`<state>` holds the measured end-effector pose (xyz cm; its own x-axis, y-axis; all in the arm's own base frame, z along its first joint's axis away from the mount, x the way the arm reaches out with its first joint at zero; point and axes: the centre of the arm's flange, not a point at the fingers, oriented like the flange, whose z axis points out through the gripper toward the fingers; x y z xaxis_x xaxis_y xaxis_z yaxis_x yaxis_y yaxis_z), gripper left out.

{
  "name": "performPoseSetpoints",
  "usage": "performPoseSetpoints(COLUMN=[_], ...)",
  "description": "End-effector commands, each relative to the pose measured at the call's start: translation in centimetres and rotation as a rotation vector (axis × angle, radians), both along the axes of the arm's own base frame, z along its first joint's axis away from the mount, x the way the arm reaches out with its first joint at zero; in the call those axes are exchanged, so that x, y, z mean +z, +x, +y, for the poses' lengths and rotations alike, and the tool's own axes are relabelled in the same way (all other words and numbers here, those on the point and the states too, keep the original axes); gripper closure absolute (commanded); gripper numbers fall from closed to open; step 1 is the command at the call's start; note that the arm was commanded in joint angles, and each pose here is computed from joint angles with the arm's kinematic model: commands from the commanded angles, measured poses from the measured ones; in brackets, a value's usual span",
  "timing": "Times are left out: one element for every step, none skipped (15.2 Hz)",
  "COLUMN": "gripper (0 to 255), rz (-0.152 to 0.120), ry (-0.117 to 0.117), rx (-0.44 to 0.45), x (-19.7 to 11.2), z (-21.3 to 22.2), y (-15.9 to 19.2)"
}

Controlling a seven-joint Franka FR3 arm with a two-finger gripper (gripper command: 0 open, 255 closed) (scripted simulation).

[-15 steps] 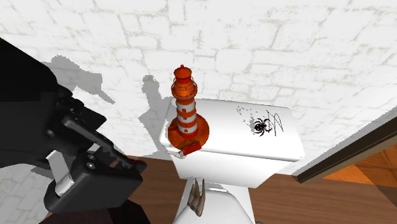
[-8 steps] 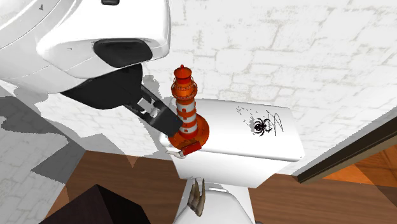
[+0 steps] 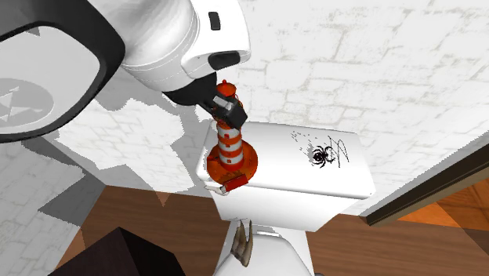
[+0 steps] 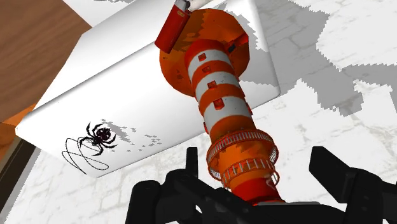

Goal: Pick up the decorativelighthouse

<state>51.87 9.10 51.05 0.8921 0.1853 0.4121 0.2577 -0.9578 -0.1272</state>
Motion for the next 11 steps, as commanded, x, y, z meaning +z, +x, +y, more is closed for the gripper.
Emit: performPoseSetpoints(gripper=[0, 0, 0, 0, 0, 0, 0, 0, 0, 255, 255], rz=[-0.008, -0.008, -0.008, -0.008, -0.008, -0.008, -0.008, -0.008, -0.008, -0.008, -0.008], ry=[0.005, 0.005, 0.005, 0.005, 0.005, 0.005, 0.005, 0.005, 0.005, 0.005, 0.005], rx=[0.008, 0.008, 0.008, 0.008, 0.008, 0.008, 0.008, 0.008, 0.008, 0.008, 0.008], x=[-0.7, -1.2, -1.8, -2.3, -2.8, -3.4, -3.9, -4.2, -4.2, -4.2, -4.2], z=[0.8, 0.8, 0.8, 0.8, 0.8, 0.8, 0.8, 0.8, 0.8, 0.7, 0.7], y=[0.7, 0.7, 0.7, 0.7, 0.7, 0.7, 0.7, 0.7, 0.7, 0.7, 0.7])
